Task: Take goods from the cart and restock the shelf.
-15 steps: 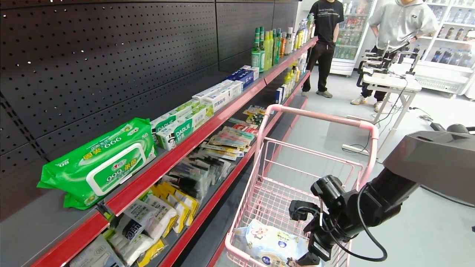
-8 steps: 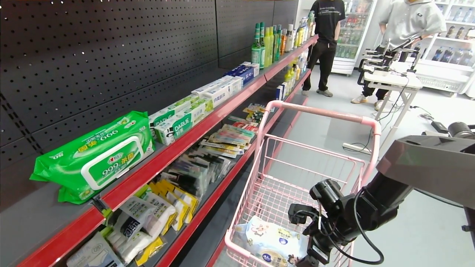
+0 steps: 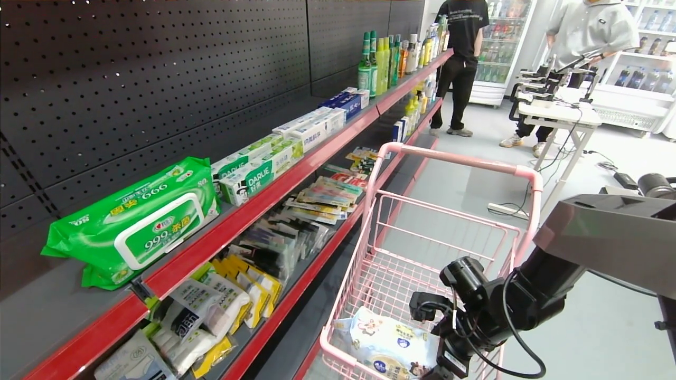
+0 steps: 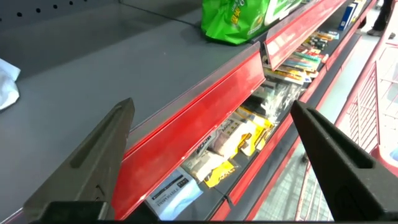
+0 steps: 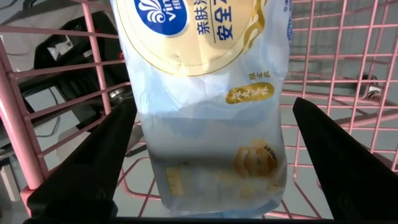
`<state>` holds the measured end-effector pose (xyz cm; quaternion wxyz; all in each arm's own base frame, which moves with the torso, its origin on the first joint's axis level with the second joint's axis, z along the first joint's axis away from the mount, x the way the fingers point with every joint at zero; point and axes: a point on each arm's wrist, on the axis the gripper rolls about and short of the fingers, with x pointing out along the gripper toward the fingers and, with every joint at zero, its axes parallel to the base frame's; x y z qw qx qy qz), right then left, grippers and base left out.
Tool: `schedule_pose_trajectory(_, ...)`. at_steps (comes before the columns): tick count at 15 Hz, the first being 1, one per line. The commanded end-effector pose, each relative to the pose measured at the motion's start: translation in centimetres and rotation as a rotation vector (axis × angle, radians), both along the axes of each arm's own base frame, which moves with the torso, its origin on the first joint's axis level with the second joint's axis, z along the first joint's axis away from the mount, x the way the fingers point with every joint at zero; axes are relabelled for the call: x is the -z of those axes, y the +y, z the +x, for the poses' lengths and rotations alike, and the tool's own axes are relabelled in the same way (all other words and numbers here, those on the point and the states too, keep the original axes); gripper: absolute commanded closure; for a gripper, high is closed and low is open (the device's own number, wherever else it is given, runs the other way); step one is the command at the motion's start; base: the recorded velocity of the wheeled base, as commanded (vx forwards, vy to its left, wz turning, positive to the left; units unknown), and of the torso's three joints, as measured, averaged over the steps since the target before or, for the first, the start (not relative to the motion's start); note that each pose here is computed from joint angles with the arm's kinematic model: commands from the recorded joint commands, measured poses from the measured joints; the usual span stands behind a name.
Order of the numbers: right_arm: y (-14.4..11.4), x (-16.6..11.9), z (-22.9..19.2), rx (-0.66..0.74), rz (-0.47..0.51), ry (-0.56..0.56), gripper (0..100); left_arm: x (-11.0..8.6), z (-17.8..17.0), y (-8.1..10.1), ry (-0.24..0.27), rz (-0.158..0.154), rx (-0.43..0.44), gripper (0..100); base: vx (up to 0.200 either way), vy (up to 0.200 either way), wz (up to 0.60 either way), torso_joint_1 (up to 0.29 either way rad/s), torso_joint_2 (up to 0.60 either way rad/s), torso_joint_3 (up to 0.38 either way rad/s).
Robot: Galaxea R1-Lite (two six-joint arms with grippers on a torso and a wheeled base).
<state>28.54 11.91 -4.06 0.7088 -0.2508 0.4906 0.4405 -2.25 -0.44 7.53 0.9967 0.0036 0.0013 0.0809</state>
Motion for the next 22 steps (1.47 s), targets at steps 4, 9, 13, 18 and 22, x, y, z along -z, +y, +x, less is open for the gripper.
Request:
schedule_pose_trajectory(4,0.1,0.1,-0.2,-0.004,-0.003,0.005,0,0.0,0.0,0.0,0.0,0.0,-0.001,0,0.0,0.0,0.0,0.0,0.0,0.0)
schedule_pose_trajectory(9,0.1,0.0,-0.2,-0.007,0.0,0.001,0,0.0,0.0,0.0,0.0,0.0,-0.002,0,0.0,0.0,0.0,-0.064,0.16,0.098)
schedule_pose_trajectory(13,0.5,0.2,-0.4,-0.027,-0.003,-0.001,0,0.0,0.0,0.0,0.001,0.0,-0.002,0,0.0,0.0,0.0,-0.004,0.01,0.007)
schedule_pose_trajectory(18,0.7,1.0,-1.0,-0.041,0.007,-0.05,0,0.0,0.0,0.0,0.001,0.0,-0.002,0,0.0,0.0,0.0,0.0,0.0,0.0)
schedule_pose_trajectory(22,0.7,1.1,-1.0,-0.043,0.003,-0.052,100,0.0,0.0,0.0,0.001,0.0,-0.002,0,0.0,0.0,0.0,0.0,0.0,0.0)
